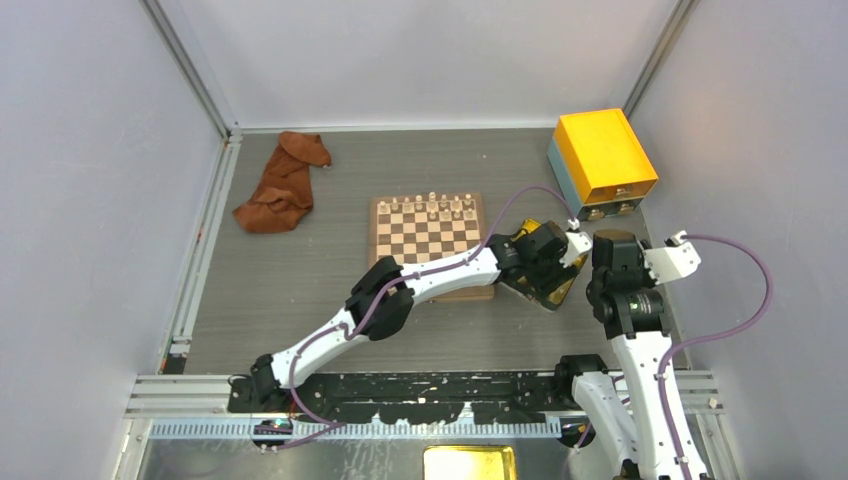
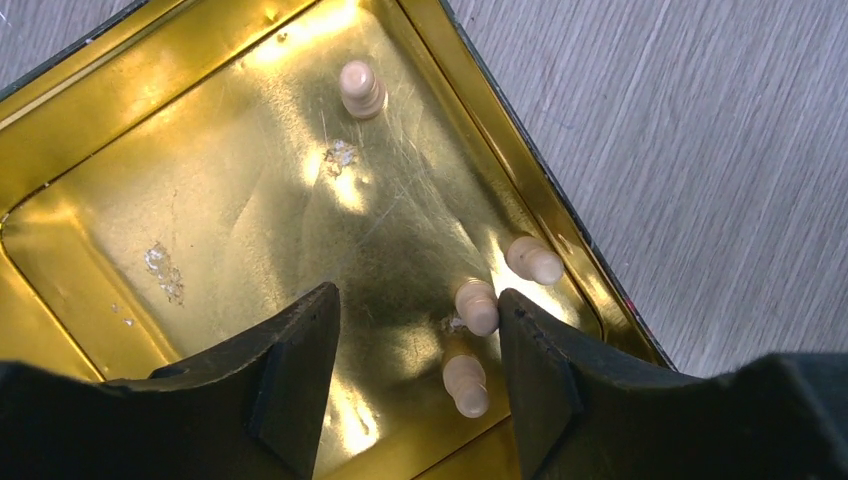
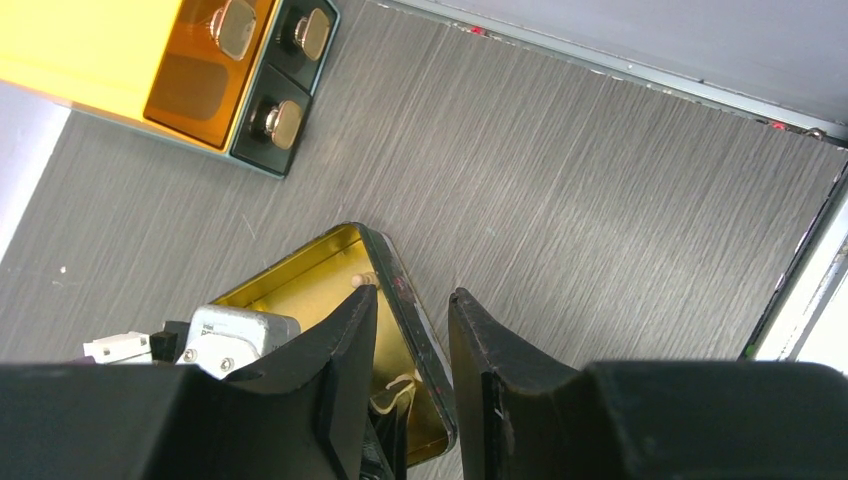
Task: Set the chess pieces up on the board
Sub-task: Pick up the chess piece from the storage box.
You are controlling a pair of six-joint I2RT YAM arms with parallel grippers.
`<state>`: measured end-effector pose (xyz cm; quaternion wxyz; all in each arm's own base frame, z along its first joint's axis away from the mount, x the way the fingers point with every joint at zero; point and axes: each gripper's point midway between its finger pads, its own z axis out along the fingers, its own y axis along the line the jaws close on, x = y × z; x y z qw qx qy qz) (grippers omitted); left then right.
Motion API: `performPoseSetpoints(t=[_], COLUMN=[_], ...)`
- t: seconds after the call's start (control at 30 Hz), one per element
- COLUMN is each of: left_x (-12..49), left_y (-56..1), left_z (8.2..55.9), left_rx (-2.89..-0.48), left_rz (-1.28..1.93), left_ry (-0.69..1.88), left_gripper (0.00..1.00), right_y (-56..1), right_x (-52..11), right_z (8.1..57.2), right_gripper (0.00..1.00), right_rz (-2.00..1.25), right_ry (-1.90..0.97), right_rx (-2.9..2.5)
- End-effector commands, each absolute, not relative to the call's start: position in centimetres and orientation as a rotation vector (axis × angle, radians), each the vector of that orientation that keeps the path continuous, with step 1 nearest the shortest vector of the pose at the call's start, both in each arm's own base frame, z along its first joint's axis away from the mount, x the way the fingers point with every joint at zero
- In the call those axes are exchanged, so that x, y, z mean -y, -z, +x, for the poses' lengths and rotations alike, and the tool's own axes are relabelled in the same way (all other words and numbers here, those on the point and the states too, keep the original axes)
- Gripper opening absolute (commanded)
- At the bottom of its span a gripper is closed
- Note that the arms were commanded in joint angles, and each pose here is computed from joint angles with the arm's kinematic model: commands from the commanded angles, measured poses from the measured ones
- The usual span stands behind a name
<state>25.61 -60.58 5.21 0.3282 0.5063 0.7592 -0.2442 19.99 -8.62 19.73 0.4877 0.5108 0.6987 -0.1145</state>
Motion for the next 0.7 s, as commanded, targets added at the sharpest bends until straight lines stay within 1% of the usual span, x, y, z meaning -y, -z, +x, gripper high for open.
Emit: performPoseSetpoints(t=[0.0, 0.1, 0.23, 0.37, 0.47, 0.67], left_x=[61.1, 61.0, 61.1, 61.0, 60.9, 60.5], left_y=[-6.8, -6.8, -7.1, -7.4, -7.6, -8.4], left_z=[26.6, 27.0, 27.3, 27.7, 27.8, 28.6], left_rx=[-1.967, -1.971, -1.968, -1.968, -1.967, -1.958], left_rz=[1.278, 1.270, 1.257, 1.245, 1.237, 1.217], left_ry=[0.648, 0.649, 0.656, 0.653, 0.641, 0.593], left_gripper=[0.58, 0.52, 0.37, 0.33, 0.27, 0.21], right_y=[-20.5, -20.4, -20.3, -20.1, -20.1, -20.0], right_x=[9.3, 9.3, 9.3, 9.2, 9.2, 9.2], right_z=[20.6, 20.7, 20.8, 20.9, 20.9, 21.0], right_gripper=[0.38, 0.38, 0.38, 0.38, 0.38, 0.38], right_rz=[1.250, 1.251, 1.251, 1.248, 1.247, 1.246], right_ry=[0.297, 0.295, 0.296, 0.297, 0.297, 0.295], right_rx=[-1.637, -1.635, -1.638, -1.644, -1.645, -1.648])
